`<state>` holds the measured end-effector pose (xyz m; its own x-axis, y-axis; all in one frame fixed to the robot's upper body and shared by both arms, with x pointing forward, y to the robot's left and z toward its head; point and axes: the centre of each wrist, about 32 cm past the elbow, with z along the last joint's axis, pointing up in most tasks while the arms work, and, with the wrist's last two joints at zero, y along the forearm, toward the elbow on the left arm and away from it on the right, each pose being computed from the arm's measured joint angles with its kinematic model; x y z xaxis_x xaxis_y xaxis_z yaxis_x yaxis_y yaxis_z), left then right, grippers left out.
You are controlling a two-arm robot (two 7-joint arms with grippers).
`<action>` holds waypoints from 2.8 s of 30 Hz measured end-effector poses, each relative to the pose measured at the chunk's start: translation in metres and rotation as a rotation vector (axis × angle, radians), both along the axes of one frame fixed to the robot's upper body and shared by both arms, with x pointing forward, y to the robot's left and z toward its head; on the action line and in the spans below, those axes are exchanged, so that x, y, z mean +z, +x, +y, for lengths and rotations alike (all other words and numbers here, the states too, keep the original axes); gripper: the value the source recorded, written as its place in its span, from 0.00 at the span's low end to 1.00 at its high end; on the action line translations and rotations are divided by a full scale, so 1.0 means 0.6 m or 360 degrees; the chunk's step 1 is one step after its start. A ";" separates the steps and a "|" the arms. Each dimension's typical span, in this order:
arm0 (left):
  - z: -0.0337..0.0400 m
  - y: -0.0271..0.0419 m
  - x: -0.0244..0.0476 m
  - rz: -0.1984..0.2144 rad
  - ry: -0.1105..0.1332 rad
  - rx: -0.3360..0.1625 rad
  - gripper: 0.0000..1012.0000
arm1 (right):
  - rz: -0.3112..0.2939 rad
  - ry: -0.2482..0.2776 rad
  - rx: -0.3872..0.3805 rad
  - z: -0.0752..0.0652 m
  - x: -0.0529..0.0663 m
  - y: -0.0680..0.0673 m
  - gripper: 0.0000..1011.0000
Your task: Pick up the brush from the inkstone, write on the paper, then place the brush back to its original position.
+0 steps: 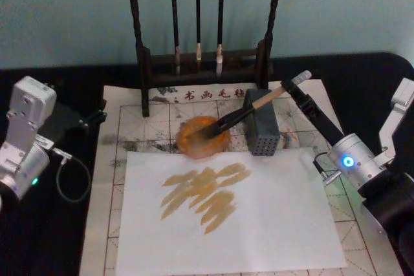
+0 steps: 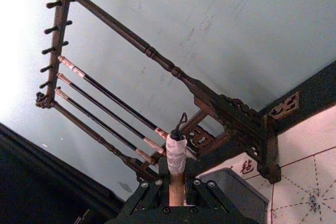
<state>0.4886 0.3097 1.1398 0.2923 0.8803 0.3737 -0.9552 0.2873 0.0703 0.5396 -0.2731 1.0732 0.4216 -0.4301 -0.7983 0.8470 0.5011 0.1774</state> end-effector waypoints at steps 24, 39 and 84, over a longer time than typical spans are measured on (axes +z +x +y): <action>0.000 0.000 0.000 0.0000 0.0000 0.0000 0.99 | -0.0078 0.0058 0.0056 -0.004 0.014 -0.005 0.17; 0.000 0.000 0.000 0.0000 0.0000 0.0000 0.99 | -0.0210 -0.0024 0.0261 0.004 0.042 -0.015 0.17; 0.000 0.000 0.000 0.0000 0.0000 0.0000 0.99 | -0.0430 -0.0446 0.0699 -0.001 0.085 -0.039 0.17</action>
